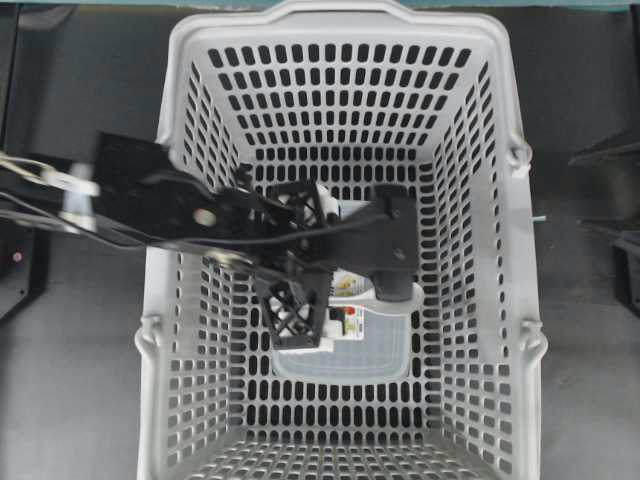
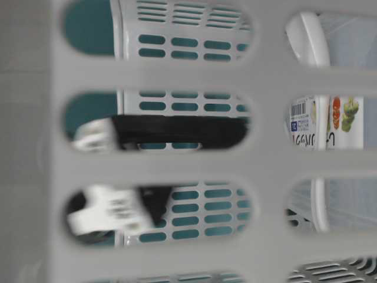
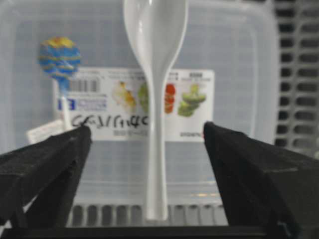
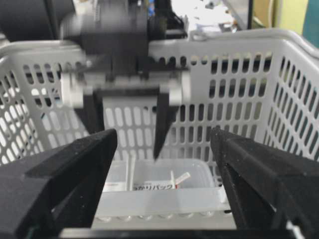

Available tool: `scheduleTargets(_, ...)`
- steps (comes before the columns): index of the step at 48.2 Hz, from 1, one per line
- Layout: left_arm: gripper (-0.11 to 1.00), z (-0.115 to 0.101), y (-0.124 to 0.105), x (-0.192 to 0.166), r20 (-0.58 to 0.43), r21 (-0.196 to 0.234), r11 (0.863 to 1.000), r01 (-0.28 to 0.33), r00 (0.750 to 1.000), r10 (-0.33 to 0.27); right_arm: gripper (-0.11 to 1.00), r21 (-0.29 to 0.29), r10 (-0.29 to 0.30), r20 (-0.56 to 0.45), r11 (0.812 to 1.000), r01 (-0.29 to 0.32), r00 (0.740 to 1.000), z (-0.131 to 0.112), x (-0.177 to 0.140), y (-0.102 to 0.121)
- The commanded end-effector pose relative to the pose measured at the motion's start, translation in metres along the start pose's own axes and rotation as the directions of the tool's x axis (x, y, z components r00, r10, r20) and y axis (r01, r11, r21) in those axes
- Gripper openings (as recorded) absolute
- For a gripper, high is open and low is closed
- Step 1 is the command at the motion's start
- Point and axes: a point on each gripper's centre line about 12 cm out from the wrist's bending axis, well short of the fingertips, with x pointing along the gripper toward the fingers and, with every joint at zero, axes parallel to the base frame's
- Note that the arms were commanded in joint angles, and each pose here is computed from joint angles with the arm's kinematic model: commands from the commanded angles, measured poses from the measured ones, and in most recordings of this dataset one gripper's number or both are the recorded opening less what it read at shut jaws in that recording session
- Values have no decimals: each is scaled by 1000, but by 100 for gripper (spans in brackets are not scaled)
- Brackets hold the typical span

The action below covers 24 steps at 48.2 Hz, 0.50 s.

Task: Pick up the chinese spoon from the shopping basket with the left arm.
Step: 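Lower the left gripper around the spoon handle and close it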

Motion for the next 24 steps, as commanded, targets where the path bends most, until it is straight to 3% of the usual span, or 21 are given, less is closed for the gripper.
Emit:
scheduleTargets(1,87,5,-9,5,-2,25,1000,5,1000,-5,73,5,-4,20,1000,4,1000,7,0,-1)
scheduleTargets(24,86,-7,-11,46,-17,19,1000,8,1000,-8,73,6,-4,22,1000,4,1000,7,-1,-1)
